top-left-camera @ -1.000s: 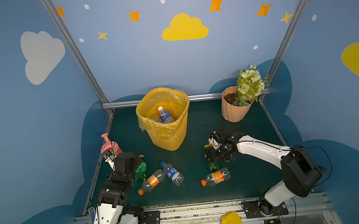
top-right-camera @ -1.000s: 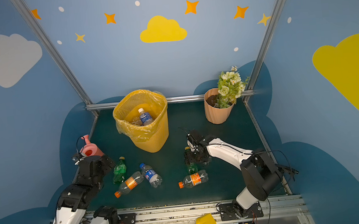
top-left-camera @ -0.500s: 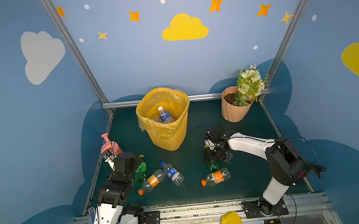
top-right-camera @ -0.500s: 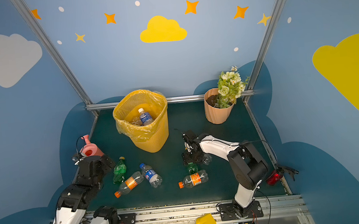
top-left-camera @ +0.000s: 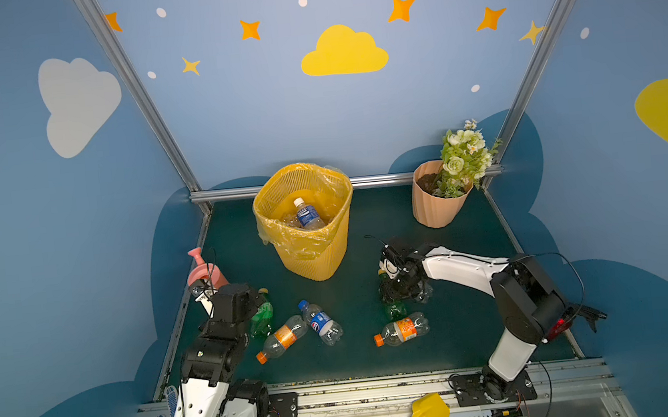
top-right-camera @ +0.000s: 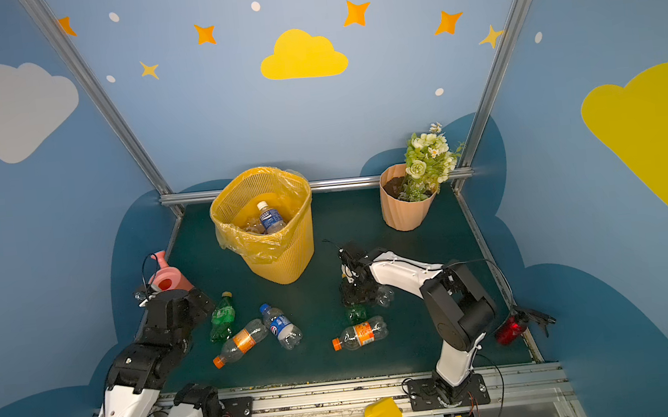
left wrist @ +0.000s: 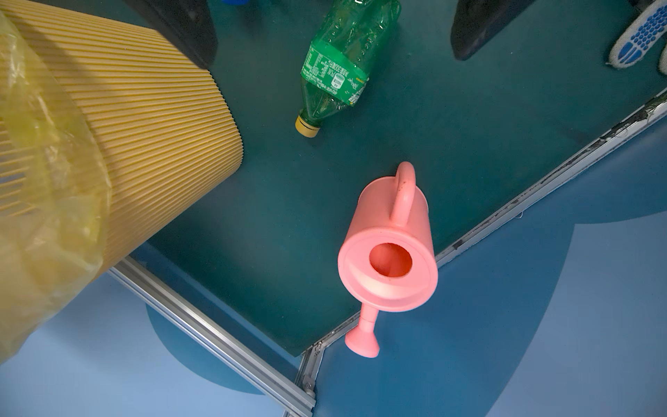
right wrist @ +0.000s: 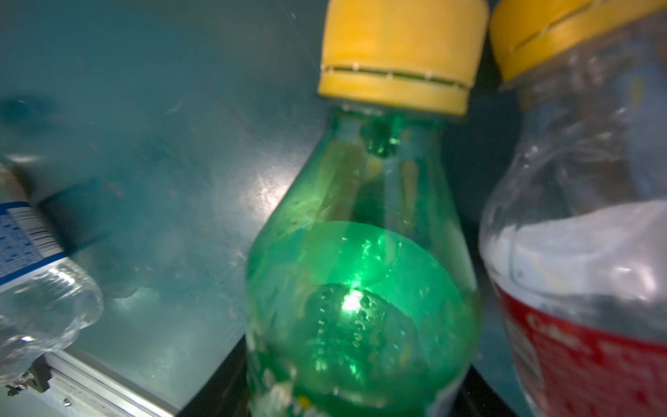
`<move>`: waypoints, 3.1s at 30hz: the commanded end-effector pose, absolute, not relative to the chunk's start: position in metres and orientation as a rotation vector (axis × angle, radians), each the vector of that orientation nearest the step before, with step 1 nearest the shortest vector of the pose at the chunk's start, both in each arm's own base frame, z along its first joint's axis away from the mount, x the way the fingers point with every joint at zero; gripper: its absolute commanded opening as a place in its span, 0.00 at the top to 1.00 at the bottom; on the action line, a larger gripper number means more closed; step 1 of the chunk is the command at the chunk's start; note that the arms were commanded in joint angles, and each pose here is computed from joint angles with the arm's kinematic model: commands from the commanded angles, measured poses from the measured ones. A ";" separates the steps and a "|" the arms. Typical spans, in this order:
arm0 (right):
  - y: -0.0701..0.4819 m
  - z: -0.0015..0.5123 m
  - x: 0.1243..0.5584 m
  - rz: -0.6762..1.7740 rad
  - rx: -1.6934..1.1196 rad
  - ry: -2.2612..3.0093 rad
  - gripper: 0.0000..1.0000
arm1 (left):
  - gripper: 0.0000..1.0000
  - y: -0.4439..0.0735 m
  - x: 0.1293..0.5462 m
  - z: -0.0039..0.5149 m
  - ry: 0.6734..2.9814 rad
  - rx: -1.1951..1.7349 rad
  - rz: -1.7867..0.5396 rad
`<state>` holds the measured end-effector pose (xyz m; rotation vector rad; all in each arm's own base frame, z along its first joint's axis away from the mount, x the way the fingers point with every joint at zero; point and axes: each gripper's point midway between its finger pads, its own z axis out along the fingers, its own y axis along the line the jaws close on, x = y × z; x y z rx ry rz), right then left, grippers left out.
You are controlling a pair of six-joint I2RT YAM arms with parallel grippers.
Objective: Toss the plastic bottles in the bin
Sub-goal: 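Lift the Sprite bottle with the right gripper and carry it over the bin, then open the right gripper to drop the Sprite bottle into the bin, then move the right gripper down onto the clear red-labelled Coca-Cola bottle, then close the right gripper on the Coca-Cola bottle and lift it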
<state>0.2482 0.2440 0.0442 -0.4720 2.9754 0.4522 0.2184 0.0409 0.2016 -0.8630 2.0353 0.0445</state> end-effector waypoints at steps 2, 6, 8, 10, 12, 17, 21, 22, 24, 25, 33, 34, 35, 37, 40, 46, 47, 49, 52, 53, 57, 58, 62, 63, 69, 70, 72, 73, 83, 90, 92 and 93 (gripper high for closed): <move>0.262 0.098 0.269 0.587 -0.480 2.770 0.44 | 0.00 0.043 0.216 0.199 2.038 -0.875 0.059; 0.262 0.149 0.288 0.671 -0.450 2.569 0.43 | 0.00 0.044 0.216 0.195 2.047 -0.876 0.067; 0.256 0.182 0.299 0.698 -0.411 2.452 0.44 | 0.00 0.043 0.216 0.193 2.051 -0.878 0.066; 0.244 0.221 0.313 0.692 -0.342 2.310 0.43 | 0.00 0.043 0.216 0.191 2.054 -0.880 0.062; 0.232 0.259 0.322 0.667 -0.290 2.157 0.42 | 0.00 0.043 0.216 0.189 2.056 -0.882 0.061; 0.212 0.353 0.333 0.669 -0.246 1.868 0.40 | 0.00 0.043 0.217 0.188 2.055 -0.879 0.065; 0.221 0.415 0.339 0.755 -0.264 1.725 0.39 | 0.00 0.042 0.217 0.186 2.058 -0.878 0.056; 0.228 0.428 0.342 0.794 -0.275 1.698 0.38 | 0.00 0.041 0.218 0.187 2.057 -0.877 0.051; 0.247 0.450 0.348 0.887 -0.306 1.654 0.38 | 0.00 0.041 0.218 0.186 2.059 -0.877 0.046; 0.260 0.458 0.352 0.942 -0.325 1.638 0.38 | 0.00 0.040 0.219 0.187 2.060 -0.873 0.041; 0.392 0.441 0.365 1.169 -0.673 1.781 0.21 | 0.00 0.041 0.216 0.195 2.054 -0.848 0.048; 0.395 0.441 0.370 1.138 -0.683 1.795 0.15 | 0.00 0.041 0.216 0.197 2.052 -0.845 0.046; 0.394 0.442 0.376 1.103 -0.677 1.806 0.12 | 0.00 0.040 0.215 0.197 2.052 -0.840 0.040; 0.381 0.458 0.383 1.033 -0.647 1.779 0.08 | 0.00 0.038 0.216 0.199 2.052 -0.823 0.021; 0.352 0.487 0.383 0.953 -0.601 1.711 0.06 | 0.00 0.034 0.216 0.200 2.060 -0.801 0.002; 0.290 0.487 0.368 0.795 -0.529 1.689 0.04 | 0.00 0.030 0.217 0.203 2.063 -0.779 -0.028; 0.281 0.477 0.369 0.770 -0.513 1.714 0.04 | 0.00 0.030 0.217 0.203 2.060 -0.780 -0.029; 0.257 0.444 0.369 0.720 -0.480 1.792 0.04 | 0.00 0.029 0.217 0.203 2.058 -0.774 -0.035; 0.226 0.387 0.367 0.616 -0.458 1.921 0.04 | 0.00 0.029 0.217 0.200 2.060 -0.773 -0.036; 0.216 0.360 0.365 0.581 -0.453 1.987 0.04 | 0.00 0.029 0.217 0.199 2.060 -0.774 -0.038; 0.173 0.262 0.352 0.416 -0.431 2.243 0.04 | 0.00 0.027 0.218 0.194 2.067 -0.777 -0.052; 0.164 0.242 0.347 0.385 -0.418 2.306 0.04 | 0.00 0.026 0.218 0.192 2.069 -0.775 -0.054; 0.142 0.169 0.320 0.301 -0.399 2.550 0.04 | 0.00 0.025 0.220 0.191 2.071 -0.773 -0.060; 0.139 0.155 0.314 0.286 -0.406 2.601 0.04 | 0.00 0.025 0.221 0.190 2.073 -0.774 -0.057; 0.139 0.106 0.290 0.310 -0.416 2.774 0.05 | 0.00 0.023 0.224 0.187 2.080 -0.772 -0.070; 0.141 0.101 0.288 0.309 -0.429 2.786 0.05 | 0.00 0.023 0.224 0.187 2.081 -0.774 -0.071; 0.145 0.094 0.285 0.305 -0.458 2.809 0.05 | 0.00 0.022 0.224 0.186 2.083 -0.774 -0.073; 0.147 0.092 0.285 0.305 -0.473 2.816 0.05 | 0.00 0.022 0.224 0.186 2.083 -0.775 -0.076; 0.164 0.069 0.283 0.264 -0.644 2.900 0.09 | 0.00 0.022 0.222 0.185 2.087 -0.773 -0.071; 0.166 0.057 0.282 0.184 -0.727 2.938 0.14 | 0.00 0.022 0.222 0.185 2.091 -0.771 -0.070; 0.167 0.054 0.282 0.174 -0.738 2.947 0.17 | 0.00 0.022 0.222 0.185 2.090 -0.772 -0.073; 0.167 0.052 0.282 0.169 -0.745 2.953 0.19 | 0.00 0.022 0.222 0.185 2.090 -0.773 -0.071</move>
